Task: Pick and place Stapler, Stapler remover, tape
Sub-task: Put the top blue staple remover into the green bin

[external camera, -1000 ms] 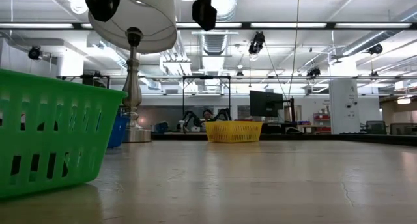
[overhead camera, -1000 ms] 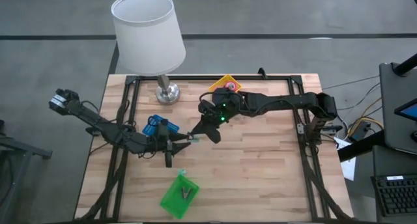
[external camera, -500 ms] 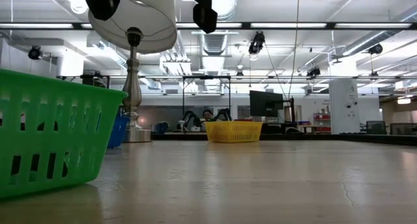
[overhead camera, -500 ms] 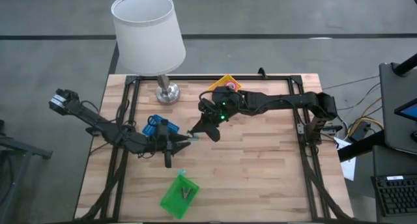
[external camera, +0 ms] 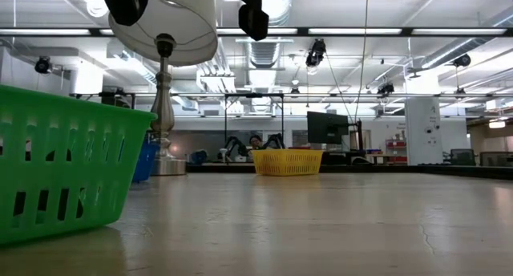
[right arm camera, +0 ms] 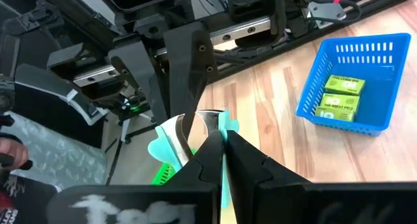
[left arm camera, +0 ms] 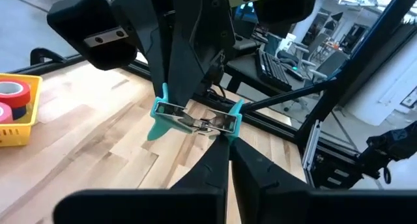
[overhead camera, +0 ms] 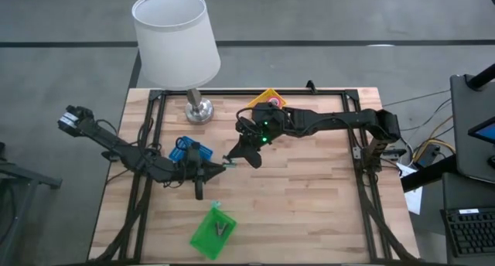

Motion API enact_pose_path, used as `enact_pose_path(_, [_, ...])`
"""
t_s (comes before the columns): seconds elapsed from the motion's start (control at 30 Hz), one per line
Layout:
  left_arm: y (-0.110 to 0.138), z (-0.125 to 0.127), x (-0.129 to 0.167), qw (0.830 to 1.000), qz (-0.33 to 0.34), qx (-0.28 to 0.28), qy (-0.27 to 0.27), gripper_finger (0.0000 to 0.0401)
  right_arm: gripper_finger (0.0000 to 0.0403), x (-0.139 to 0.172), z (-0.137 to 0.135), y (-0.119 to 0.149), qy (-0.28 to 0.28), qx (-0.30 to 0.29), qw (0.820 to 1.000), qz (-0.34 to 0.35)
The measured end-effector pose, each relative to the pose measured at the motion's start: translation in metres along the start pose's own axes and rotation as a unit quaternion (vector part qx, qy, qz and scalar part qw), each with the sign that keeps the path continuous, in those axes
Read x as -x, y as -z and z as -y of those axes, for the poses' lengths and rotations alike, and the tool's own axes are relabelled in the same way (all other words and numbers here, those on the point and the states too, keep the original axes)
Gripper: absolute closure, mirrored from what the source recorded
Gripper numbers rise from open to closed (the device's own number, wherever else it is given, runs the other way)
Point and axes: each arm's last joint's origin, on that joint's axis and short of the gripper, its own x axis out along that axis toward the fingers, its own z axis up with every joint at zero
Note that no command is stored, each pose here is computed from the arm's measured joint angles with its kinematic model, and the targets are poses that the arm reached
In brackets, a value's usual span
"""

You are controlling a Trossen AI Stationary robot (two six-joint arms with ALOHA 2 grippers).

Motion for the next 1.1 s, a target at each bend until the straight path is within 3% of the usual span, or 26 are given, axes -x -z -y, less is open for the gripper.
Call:
enact_pose_path(0.43, [0.0, 0.001, 0.0, 0.999, -0.004, 0.05, 0.011, 0.0399, 0.0384, 0.0, 0.0, 0.0, -0.001, -0.001, 1.0, 0.001])
enact_pose_path(0.7, [0.001, 0.002, 0.0, 0.998, -0.016, 0.061, 0.031, 0.04, 0.0283, 0.0, 0.0, -0.001, 0.0, -0.009, 1.0, 0.005])
enact_pose_path(0.83, [0.003, 0.004, 0.0, 0.994, -0.049, 0.069, 0.068, 0.04, 0.0236, 0.001, 0.0, -0.001, 0.0, -0.001, 1.0, 0.006])
enact_pose_path(1.0, [0.013, 0.004, 0.002, 0.977, -0.139, 0.12, 0.109, 0.04, 0.0204, 0.004, -0.004, -0.004, -0.006, 0.037, 0.999, 0.017])
enact_pose_path(1.1, [0.023, 0.004, 0.006, 0.945, -0.237, 0.172, 0.144, 0.0401, 0.0197, 0.007, -0.006, -0.005, -0.009, 0.051, 0.998, 0.021])
